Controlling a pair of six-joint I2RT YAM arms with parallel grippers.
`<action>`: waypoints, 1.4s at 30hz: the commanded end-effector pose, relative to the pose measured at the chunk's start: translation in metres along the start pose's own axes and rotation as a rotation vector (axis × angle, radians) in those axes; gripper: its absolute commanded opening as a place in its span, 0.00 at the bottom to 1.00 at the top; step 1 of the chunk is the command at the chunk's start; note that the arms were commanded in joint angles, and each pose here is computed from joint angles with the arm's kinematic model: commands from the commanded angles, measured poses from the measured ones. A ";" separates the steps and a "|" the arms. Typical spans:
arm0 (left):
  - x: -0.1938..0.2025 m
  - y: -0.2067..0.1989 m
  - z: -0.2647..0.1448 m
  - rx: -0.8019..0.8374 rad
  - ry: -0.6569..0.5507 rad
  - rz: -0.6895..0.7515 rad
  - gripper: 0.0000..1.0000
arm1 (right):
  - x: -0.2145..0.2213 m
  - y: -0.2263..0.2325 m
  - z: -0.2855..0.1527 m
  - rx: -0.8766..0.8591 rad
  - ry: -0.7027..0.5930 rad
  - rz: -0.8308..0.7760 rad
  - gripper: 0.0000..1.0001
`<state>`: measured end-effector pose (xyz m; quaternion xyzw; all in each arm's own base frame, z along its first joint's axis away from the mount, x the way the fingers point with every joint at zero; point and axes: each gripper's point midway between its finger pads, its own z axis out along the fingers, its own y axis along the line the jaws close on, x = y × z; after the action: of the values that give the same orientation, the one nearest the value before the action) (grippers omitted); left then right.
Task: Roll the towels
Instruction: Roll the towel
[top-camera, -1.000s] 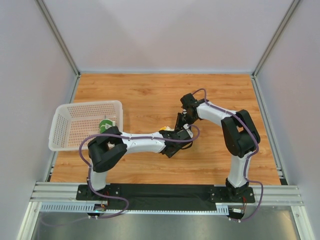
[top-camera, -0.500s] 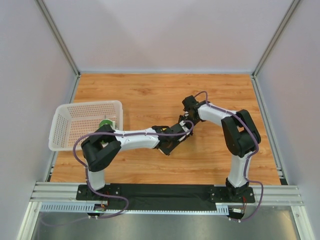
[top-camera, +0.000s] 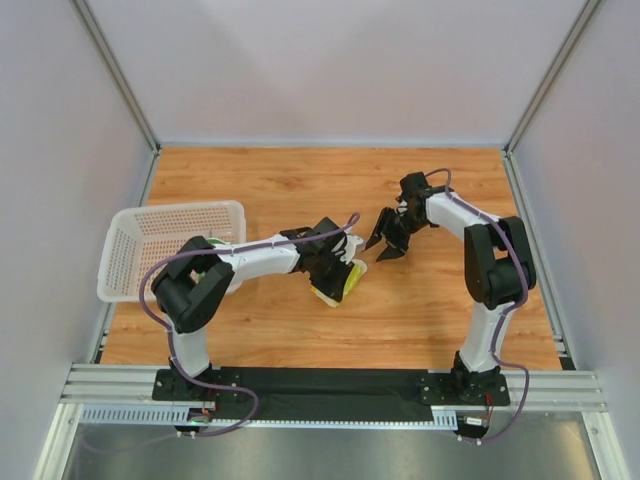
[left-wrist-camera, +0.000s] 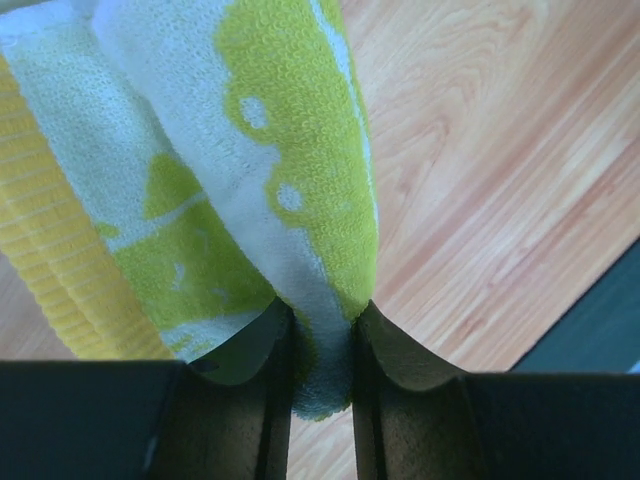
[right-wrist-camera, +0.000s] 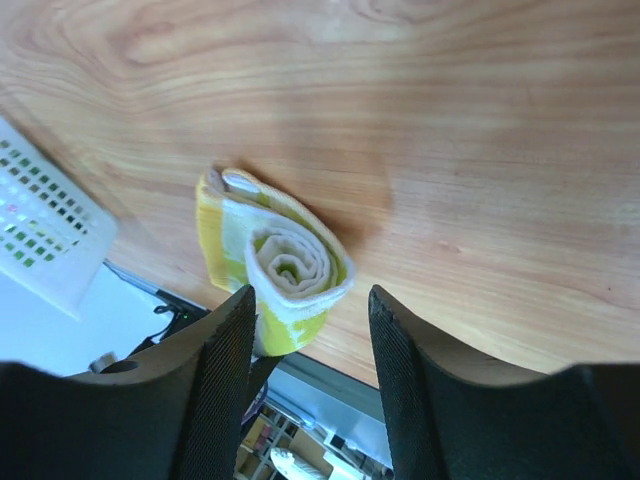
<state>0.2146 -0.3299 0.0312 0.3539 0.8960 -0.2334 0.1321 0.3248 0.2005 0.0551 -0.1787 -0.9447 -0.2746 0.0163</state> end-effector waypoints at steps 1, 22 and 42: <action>-0.006 -0.023 -0.002 0.182 0.025 -0.062 0.00 | -0.005 0.033 -0.026 -0.130 -0.036 -0.083 0.51; -0.007 0.004 -0.001 0.461 0.048 -0.412 0.00 | 0.046 0.034 0.010 -0.325 0.010 -0.191 0.58; 0.005 0.024 0.013 0.431 0.028 -0.486 0.00 | 0.044 0.029 0.054 -0.264 0.083 -0.213 0.22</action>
<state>0.2237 -0.3262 0.0269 0.1587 0.8704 -0.4650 -0.0326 0.2882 0.2616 0.0280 -0.0801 -0.9113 -0.4036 0.0184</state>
